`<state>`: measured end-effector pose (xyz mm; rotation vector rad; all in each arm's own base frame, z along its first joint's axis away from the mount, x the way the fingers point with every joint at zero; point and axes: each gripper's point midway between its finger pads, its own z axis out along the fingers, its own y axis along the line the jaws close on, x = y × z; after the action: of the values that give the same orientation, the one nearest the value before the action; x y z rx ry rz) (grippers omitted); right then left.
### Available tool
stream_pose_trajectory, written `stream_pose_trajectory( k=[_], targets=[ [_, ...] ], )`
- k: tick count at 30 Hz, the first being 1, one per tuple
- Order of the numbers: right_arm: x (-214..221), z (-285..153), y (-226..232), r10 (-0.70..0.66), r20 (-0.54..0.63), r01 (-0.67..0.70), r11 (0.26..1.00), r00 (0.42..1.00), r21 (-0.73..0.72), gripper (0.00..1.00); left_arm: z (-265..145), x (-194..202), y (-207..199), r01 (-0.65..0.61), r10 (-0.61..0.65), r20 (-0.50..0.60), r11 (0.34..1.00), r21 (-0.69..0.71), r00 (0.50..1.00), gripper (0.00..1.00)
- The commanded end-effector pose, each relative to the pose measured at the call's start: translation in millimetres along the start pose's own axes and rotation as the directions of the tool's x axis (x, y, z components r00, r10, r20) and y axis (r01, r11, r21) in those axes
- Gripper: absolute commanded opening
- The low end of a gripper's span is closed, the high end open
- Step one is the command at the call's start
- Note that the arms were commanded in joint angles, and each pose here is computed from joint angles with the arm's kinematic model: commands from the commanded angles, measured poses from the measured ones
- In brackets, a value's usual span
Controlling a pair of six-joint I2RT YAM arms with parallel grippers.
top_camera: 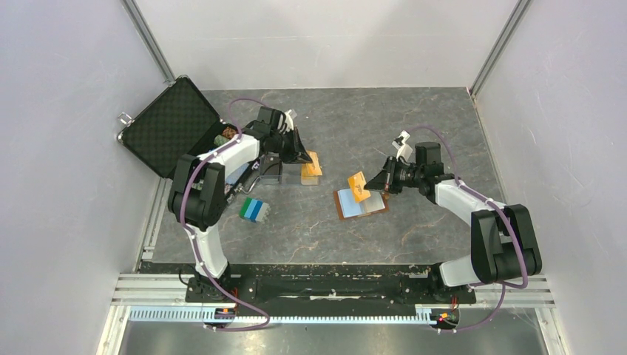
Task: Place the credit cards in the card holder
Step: Place the credit card in the storage box.
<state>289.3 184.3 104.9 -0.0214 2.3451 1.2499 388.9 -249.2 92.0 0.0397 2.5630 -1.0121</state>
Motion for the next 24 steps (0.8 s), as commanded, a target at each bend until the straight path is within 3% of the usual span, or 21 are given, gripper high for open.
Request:
stream_pose_trajectory(
  k=[1,15,24],
  targets=[
    [0.4,-2.1,-4.2,-0.040,0.012,0.040,0.999,0.999,0.014,0.00,-6.0,-9.1,11.4,-0.053,0.054,0.016,0.998,-0.043,0.998,0.10],
    [5.2,-2.2,-7.9,-0.032,-0.007,0.032,0.999,0.999,0.025,0.00,-8.3,-12.7,19.3,-0.044,0.044,0.000,0.999,0.000,0.999,0.05],
    [9.3,-3.8,-11.5,-0.028,-0.014,0.028,0.999,1.000,0.043,0.00,0.8,0.2,14.8,-0.047,0.048,-0.056,0.999,0.028,0.997,0.18]
  ],
)
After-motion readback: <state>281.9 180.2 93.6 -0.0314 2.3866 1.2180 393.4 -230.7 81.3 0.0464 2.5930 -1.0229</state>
